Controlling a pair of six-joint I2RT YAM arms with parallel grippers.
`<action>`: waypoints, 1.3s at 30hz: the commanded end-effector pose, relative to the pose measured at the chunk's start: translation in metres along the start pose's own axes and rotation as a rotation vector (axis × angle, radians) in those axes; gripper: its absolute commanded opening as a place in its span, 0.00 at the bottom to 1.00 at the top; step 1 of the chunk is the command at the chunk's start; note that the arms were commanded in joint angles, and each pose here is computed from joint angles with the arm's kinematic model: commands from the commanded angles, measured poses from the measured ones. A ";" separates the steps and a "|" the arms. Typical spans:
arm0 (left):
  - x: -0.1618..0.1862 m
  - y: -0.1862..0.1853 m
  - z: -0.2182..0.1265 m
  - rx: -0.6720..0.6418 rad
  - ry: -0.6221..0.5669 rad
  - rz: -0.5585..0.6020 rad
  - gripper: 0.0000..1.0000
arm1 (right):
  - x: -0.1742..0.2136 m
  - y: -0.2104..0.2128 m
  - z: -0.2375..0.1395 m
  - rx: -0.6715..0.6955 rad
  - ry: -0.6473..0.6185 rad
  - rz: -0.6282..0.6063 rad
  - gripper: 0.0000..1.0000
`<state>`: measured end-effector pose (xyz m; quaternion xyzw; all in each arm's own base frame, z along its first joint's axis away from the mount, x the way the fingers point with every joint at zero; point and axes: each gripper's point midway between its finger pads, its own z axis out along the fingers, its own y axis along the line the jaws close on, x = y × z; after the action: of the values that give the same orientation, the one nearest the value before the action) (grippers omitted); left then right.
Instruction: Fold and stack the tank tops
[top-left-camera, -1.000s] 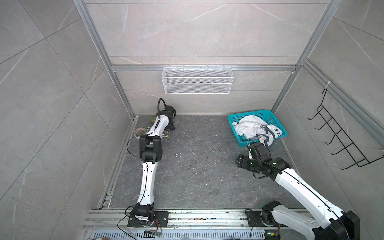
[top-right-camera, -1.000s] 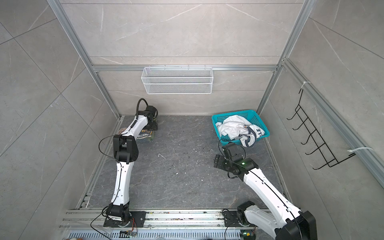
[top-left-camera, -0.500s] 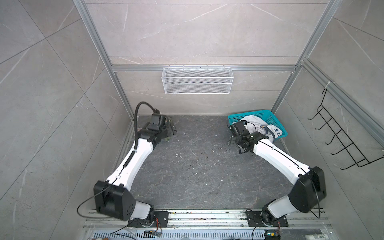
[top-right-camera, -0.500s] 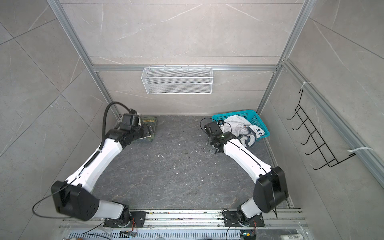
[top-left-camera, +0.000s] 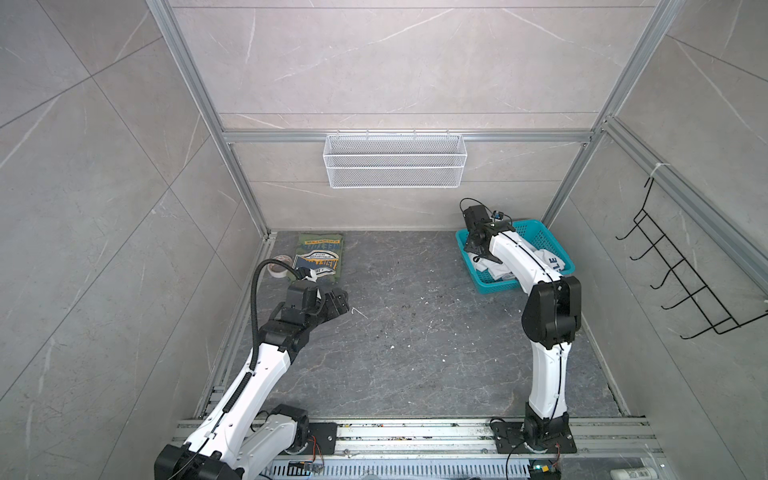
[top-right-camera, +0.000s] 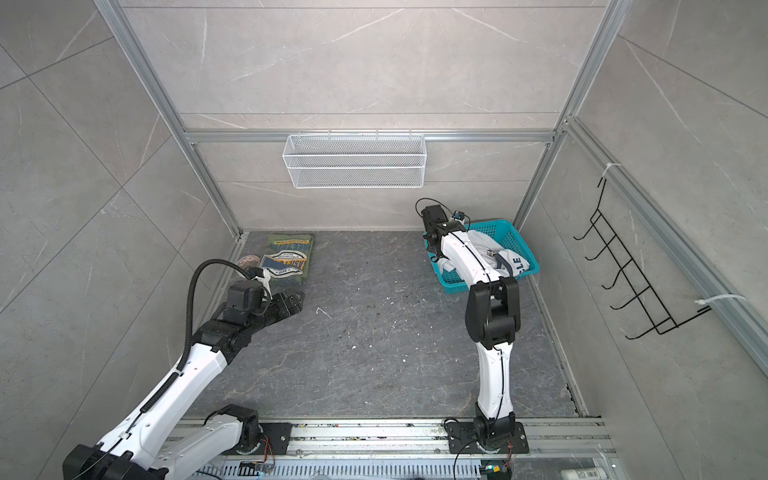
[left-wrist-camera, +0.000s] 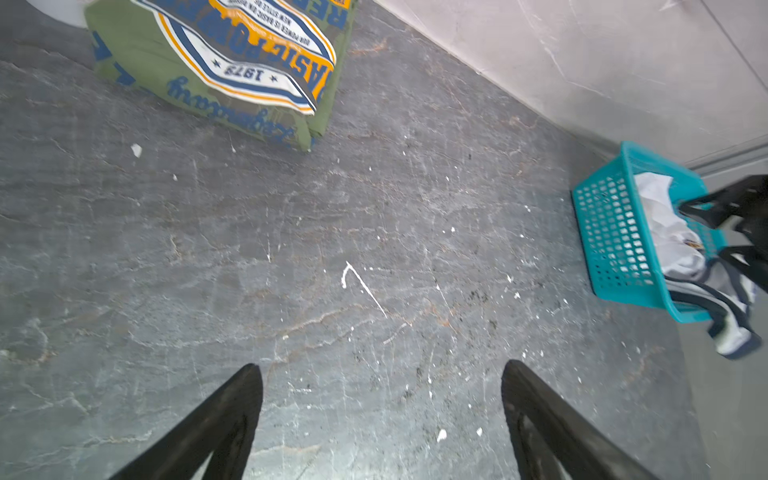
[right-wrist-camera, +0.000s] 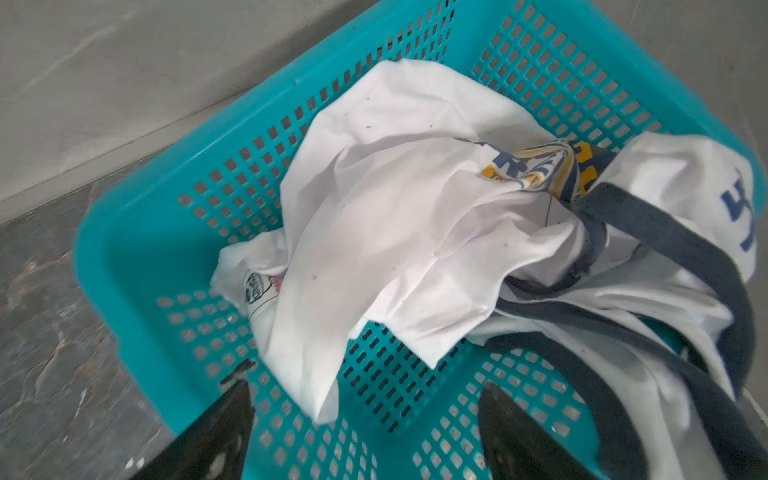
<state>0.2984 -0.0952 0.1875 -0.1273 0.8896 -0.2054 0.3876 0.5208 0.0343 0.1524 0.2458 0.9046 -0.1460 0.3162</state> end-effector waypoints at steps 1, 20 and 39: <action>0.001 -0.008 -0.005 0.066 -0.019 -0.019 0.92 | -0.002 0.000 -0.002 0.029 -0.021 0.037 0.85; 0.014 -0.004 -0.006 0.082 -0.007 -0.015 0.91 | 0.031 0.020 0.062 -0.009 0.054 0.218 0.77; 0.022 -0.002 0.003 0.082 0.026 -0.014 0.91 | 0.016 0.032 -0.033 -0.065 -0.241 0.129 0.01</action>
<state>0.2830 -0.1024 0.1696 -0.1188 0.8898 -0.2342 0.3733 0.5154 0.0760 0.1123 0.2818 0.8780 -0.1098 0.3709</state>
